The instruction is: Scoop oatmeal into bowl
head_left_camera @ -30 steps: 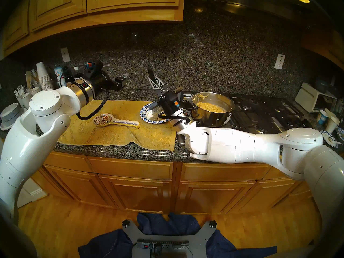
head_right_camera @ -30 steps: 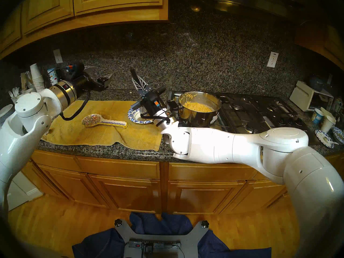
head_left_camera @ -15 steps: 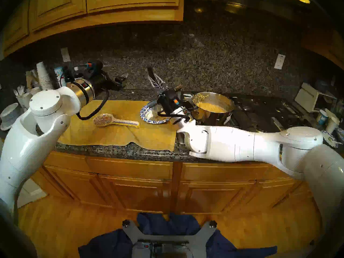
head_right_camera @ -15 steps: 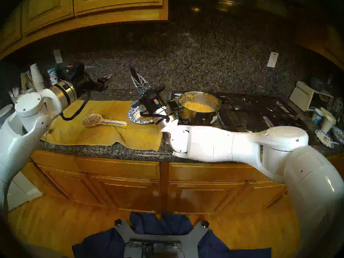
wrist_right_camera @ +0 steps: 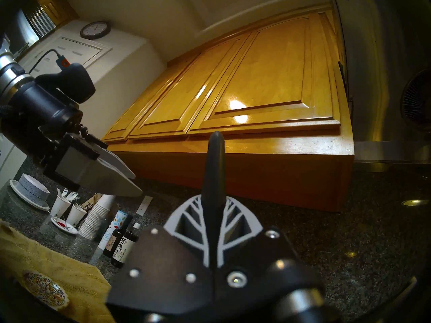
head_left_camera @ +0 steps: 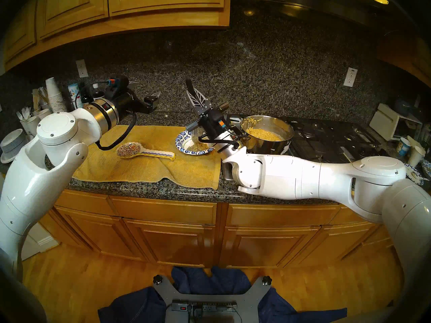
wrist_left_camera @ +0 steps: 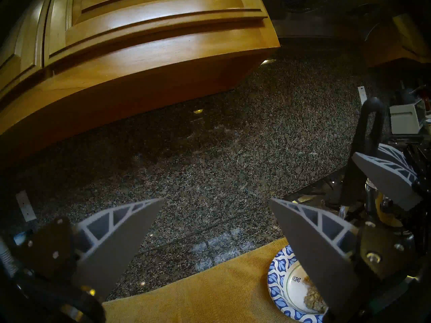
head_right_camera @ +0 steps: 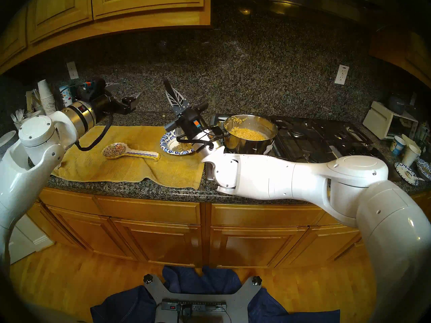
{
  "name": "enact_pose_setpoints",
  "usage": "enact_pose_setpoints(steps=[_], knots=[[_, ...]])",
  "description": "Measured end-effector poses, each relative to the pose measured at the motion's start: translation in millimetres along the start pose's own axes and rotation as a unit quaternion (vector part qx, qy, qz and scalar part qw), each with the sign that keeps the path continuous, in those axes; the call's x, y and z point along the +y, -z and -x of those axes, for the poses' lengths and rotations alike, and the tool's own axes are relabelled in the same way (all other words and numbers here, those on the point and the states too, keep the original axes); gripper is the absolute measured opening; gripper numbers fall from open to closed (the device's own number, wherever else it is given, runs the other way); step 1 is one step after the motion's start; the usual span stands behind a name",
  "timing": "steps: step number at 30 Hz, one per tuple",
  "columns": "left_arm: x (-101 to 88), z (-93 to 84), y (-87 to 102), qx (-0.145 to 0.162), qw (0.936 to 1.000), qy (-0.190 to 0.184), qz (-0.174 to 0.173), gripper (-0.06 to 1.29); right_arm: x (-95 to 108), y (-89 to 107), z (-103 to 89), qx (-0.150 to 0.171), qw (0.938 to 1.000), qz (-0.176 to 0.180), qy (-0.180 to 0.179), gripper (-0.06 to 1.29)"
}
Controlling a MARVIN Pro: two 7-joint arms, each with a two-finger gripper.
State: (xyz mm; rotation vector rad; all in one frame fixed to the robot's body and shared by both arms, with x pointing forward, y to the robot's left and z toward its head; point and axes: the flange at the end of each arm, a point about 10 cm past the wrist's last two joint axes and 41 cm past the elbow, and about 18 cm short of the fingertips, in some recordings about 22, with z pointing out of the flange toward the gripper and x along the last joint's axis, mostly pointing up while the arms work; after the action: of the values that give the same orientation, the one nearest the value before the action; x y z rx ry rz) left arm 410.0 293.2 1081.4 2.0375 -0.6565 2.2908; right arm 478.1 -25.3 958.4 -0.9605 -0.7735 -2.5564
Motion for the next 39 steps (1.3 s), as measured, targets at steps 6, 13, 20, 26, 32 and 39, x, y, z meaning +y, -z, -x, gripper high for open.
enact_pose_setpoints(steps=[6,13,20,26,32,39], knots=[[0.0,0.0,0.0,0.000,1.0000,0.000,0.000,1.23,3.5,-2.8,-3.8,0.002,0.9999,0.010,-0.006,-0.03],[-0.1,0.0,0.0,0.000,1.0000,0.000,0.000,1.23,5.1,-16.0,-19.0,0.005,0.9962,0.065,-0.057,-0.03],[0.0,0.1,0.1,-0.001,1.0000,0.000,0.000,1.23,5.2,-28.7,-34.7,0.001,0.9855,0.124,-0.116,-0.03],[0.0,0.2,0.1,-0.001,1.0000,0.000,0.000,1.23,5.9,-33.4,-42.7,-0.009,0.9753,0.159,-0.153,-0.03],[0.1,0.3,0.1,-0.001,1.0000,0.000,0.000,1.23,9.5,-35.8,-49.3,-0.025,0.9595,0.204,-0.192,-0.03],[0.2,0.2,0.0,-0.001,1.0000,0.000,0.000,1.23,12.3,-34.2,-50.3,-0.039,0.9504,0.224,-0.212,-0.03]])
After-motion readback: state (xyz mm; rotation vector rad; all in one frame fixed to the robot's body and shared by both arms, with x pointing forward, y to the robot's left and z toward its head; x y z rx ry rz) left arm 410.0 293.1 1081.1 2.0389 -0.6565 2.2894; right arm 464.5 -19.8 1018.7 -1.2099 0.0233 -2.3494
